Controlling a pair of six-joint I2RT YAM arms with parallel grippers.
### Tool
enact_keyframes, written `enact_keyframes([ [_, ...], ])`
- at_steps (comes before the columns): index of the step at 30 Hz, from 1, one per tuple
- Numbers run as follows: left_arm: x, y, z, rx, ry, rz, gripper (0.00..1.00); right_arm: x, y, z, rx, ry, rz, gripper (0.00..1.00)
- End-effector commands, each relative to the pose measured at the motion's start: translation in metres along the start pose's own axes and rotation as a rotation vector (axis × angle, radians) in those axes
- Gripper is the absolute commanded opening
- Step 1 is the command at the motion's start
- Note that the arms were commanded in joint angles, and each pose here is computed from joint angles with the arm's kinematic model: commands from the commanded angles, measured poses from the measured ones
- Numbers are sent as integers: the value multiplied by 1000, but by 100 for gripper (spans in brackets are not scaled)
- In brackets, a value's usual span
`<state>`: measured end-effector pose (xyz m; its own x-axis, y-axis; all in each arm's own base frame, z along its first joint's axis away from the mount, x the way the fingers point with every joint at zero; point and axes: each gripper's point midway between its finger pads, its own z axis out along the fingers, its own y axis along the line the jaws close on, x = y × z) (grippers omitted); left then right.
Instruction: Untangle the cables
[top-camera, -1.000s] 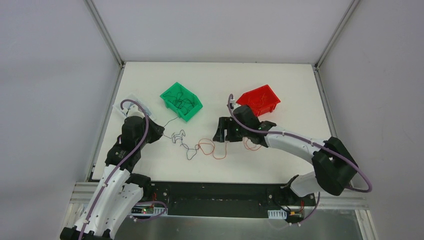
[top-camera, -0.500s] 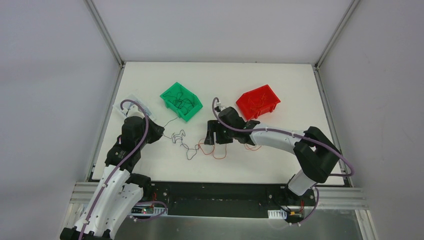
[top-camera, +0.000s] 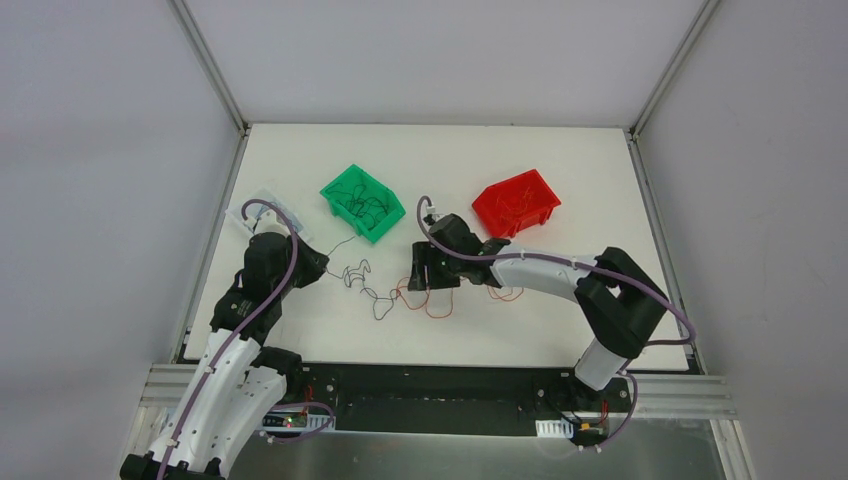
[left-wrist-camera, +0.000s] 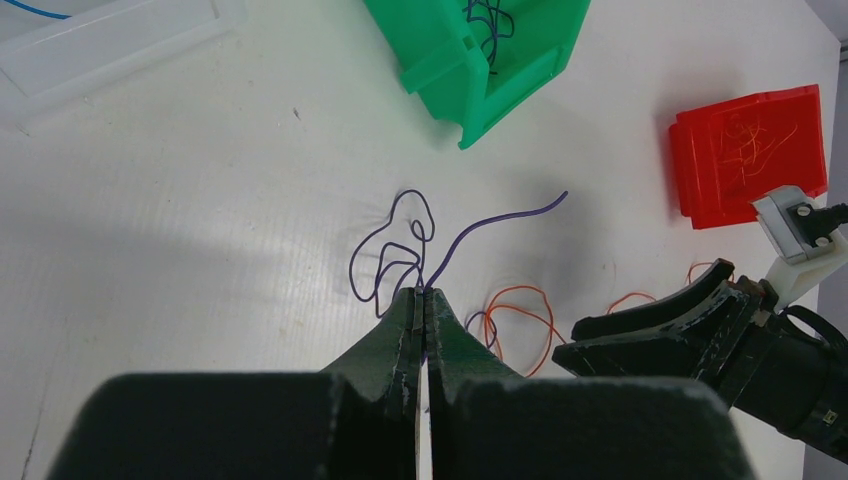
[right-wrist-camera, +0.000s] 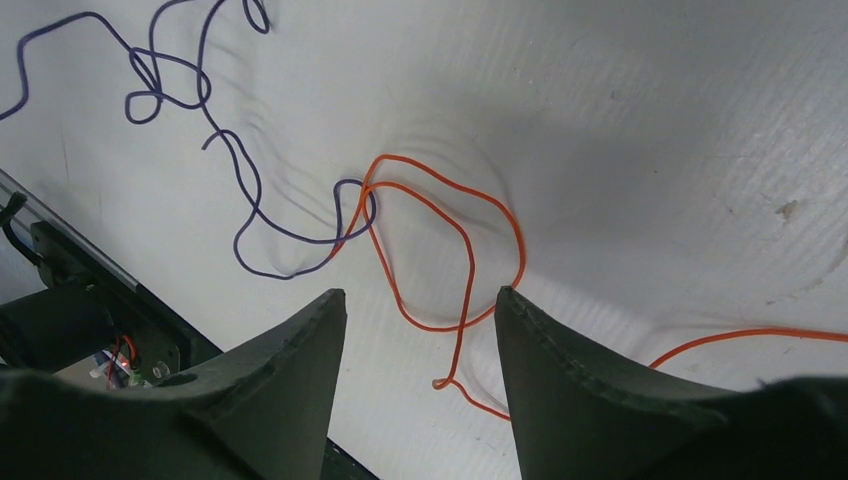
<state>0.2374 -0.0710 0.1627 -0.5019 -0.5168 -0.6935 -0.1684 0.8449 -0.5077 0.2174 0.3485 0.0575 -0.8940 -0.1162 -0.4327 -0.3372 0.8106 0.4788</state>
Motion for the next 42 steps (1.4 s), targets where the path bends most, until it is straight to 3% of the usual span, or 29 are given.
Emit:
enact_keyframes([
  [1,-10,-3,-2,4,-29,6,0,5,-4,-5,52,24,0,59],
  [10,-13,-3,0,-7,-32,8,0,19,-9,-11,50,50,24,44],
  [18,-15,-3,-2,-5,-42,12,0,22,-8,-8,24,55,46,42],
  [20,-15,-4,-2,-4,-42,13,0,25,-7,-3,17,70,64,33],
  [22,-16,-4,-3,-6,-44,16,0,24,-9,-2,30,61,79,8],
  [23,-16,-3,-3,-11,-45,20,0,22,-11,-4,39,44,84,0],
  [27,-24,6,-4,-66,-80,21,0,1,-29,-24,63,-55,149,0],
  [35,-48,33,-18,-247,-184,-3,0,-38,-145,-104,202,-344,480,0],
  [42,-71,43,-32,-346,-248,31,0,-34,-235,-178,292,-603,772,0],
])
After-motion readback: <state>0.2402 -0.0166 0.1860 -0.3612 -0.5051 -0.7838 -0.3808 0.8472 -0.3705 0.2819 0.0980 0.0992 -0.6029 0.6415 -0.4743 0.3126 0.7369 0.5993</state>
